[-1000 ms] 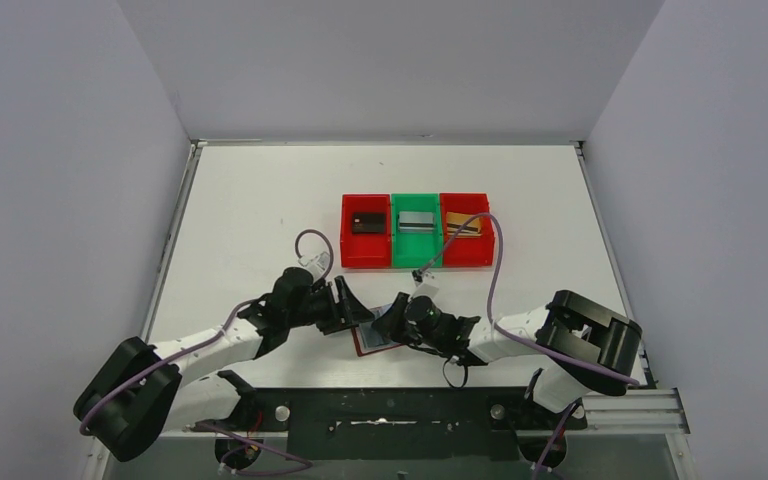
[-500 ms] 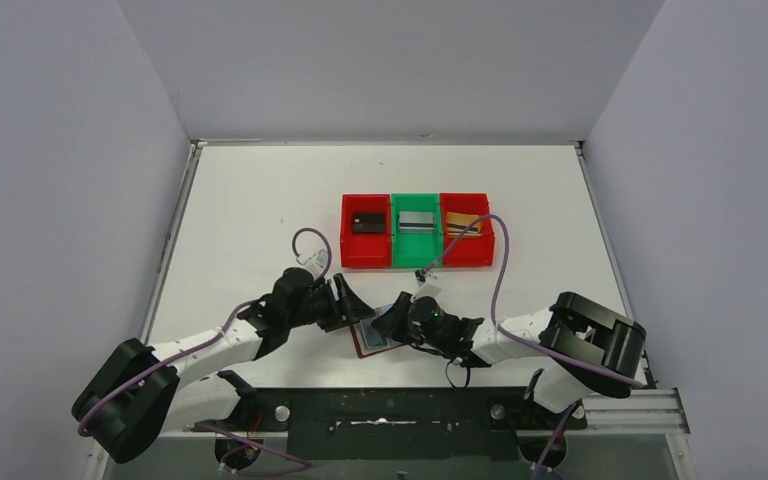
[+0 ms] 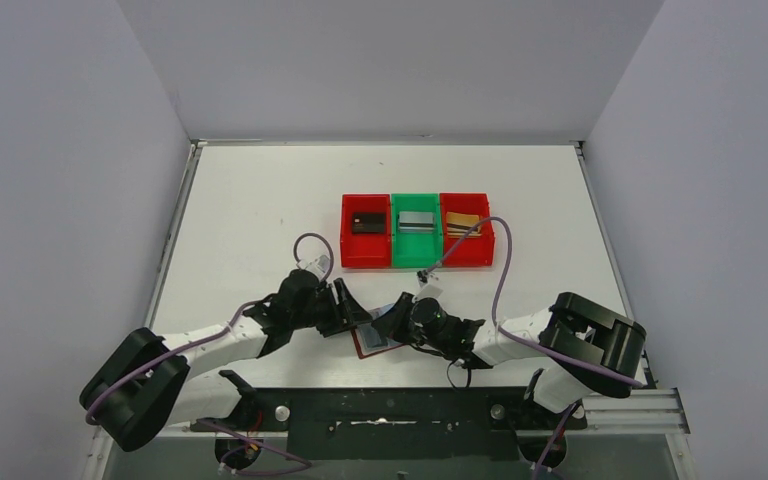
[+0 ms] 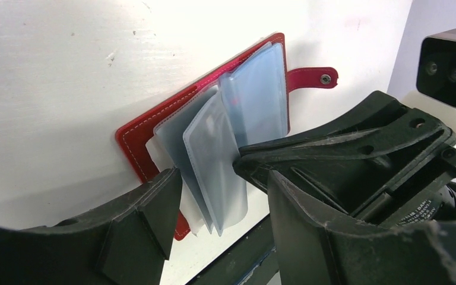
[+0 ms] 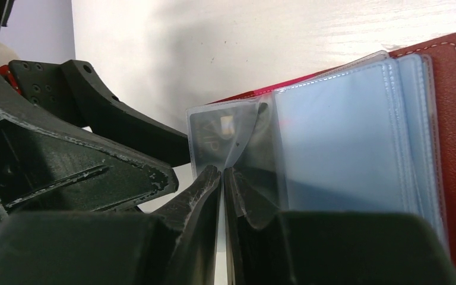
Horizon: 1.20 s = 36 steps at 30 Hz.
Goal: Take the credit cards out of the card holder
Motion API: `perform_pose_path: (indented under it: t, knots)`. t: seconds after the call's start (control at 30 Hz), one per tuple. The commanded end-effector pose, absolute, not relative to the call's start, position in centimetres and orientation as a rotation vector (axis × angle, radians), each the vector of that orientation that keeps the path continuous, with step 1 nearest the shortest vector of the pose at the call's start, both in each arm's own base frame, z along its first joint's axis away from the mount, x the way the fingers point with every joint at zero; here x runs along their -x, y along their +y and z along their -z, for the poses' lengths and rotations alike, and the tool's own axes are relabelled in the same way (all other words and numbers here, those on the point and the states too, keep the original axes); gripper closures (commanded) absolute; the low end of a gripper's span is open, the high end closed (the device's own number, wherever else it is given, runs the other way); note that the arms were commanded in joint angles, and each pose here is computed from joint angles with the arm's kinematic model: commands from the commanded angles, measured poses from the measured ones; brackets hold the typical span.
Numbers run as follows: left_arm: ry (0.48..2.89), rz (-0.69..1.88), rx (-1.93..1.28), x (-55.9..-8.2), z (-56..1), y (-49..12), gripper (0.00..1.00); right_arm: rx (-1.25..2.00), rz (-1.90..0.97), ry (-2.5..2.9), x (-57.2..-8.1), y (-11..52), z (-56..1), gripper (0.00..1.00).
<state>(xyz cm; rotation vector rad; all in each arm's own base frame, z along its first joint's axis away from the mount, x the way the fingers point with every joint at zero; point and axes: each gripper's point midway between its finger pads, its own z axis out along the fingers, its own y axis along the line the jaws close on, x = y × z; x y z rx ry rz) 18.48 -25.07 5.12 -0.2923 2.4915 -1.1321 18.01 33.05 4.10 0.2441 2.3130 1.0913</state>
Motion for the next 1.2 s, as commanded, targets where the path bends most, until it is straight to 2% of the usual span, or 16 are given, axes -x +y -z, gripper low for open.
perform_pose_path:
  t: [0.0,0.2,0.47,0.53,0.67,0.77,0.83,0.97,1.17]
  knots:
    - [2.431,1.166,0.266,-19.8,-7.0,-26.4,0.46,-0.271,-1.176,2.216,-19.0,33.7,-6.6,0.90]
    - [2.425,1.183,0.254,-19.9,-7.1,-26.8,0.50,-0.275,-1.173,2.219,-19.0,33.5,-6.4,0.90]
    - [2.426,1.182,0.240,-19.9,-7.2,-27.1,0.59,-0.278,-1.179,2.225,-18.9,33.6,-6.2,0.89]
    - [2.428,1.180,0.237,-19.9,-7.1,-27.2,0.65,-0.279,-1.183,2.225,-18.9,33.6,-6.2,0.89]
    - [2.446,1.169,0.225,-19.8,-6.7,-27.1,0.84,-0.276,-1.189,2.225,-18.9,33.6,-6.3,0.87]
    - [2.465,1.143,0.222,-19.6,-6.2,-26.8,0.96,-0.276,-1.184,2.227,-18.9,33.5,-6.4,0.83]
    - [2.483,1.109,0.221,-19.4,-5.7,-26.4,1.00,-0.273,-1.164,2.234,-18.9,33.3,-6.4,0.77]
    - [2.522,1.049,0.204,-18.9,-4.9,-25.5,1.00,-0.285,-0.999,2.291,-19.1,31.6,-5.6,0.63]
    - [2.551,0.973,0.169,-18.6,-4.6,-24.5,1.00,-0.287,-0.684,2.313,-19.8,28.1,-6.0,0.54]
